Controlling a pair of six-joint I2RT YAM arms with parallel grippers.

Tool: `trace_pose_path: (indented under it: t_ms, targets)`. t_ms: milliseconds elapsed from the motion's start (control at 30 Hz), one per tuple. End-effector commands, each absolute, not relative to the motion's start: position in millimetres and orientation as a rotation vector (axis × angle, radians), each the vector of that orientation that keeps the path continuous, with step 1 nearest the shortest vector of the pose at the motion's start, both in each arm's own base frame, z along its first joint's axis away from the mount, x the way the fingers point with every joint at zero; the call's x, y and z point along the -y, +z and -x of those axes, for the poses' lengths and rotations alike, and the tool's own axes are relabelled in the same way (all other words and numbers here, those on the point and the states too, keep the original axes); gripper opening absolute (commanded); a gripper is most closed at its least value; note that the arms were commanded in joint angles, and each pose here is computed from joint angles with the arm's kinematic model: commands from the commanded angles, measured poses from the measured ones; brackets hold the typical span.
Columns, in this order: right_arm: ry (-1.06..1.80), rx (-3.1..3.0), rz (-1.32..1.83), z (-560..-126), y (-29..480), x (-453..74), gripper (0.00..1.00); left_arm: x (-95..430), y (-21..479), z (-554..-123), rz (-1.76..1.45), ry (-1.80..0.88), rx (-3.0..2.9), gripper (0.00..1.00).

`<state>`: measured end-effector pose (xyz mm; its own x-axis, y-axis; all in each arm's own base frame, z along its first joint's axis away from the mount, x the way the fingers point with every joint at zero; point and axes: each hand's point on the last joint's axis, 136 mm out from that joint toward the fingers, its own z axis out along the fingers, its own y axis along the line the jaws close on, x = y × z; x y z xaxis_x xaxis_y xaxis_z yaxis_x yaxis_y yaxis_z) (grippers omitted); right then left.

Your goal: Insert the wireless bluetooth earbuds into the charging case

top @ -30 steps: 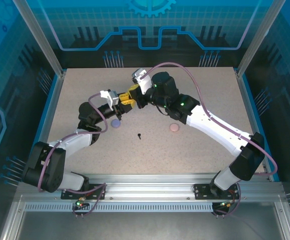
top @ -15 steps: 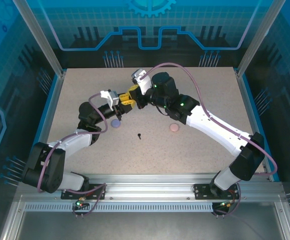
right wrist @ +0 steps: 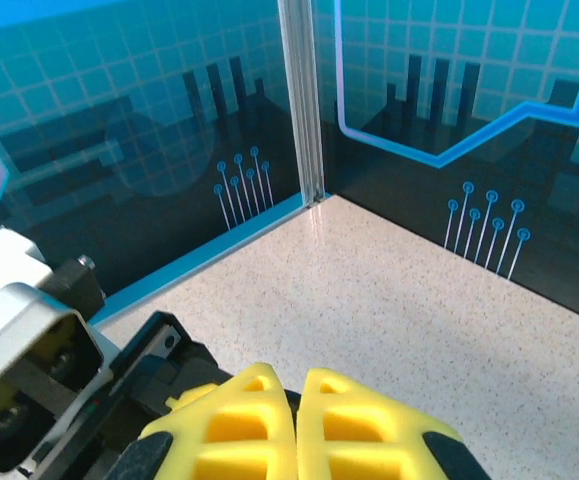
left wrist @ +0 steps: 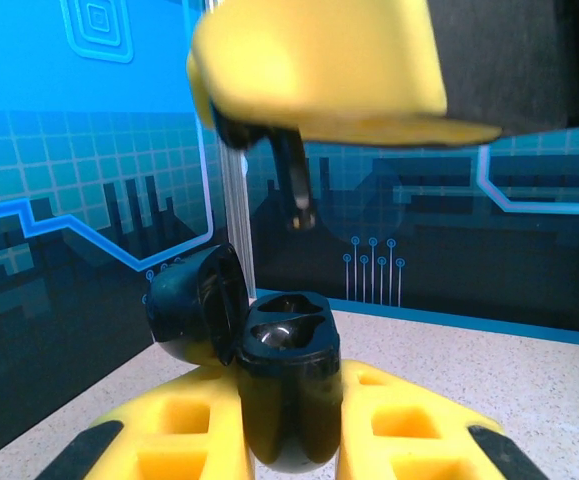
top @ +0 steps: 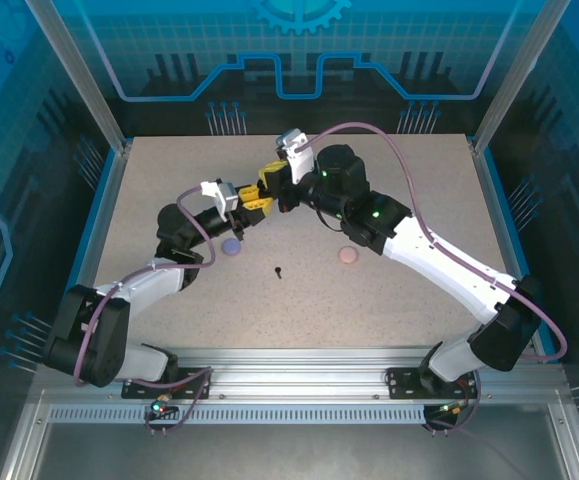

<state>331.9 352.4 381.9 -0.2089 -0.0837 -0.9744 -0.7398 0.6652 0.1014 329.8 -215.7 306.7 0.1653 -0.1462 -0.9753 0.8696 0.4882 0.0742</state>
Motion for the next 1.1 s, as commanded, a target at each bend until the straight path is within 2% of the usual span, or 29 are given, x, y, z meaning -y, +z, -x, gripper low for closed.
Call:
trace_pose_path:
  t_ms: [0,1067]
  targets:
    - [0.711,-1.657,0.638,-329,397,-348,0.05,217,335,-321,-0.801,-0.797,-1.076,0.00]
    - [0.689,-1.803,0.681,-339,335,-357,0.02,217,342,-317,-0.805,-0.786,-1.062,0.00]
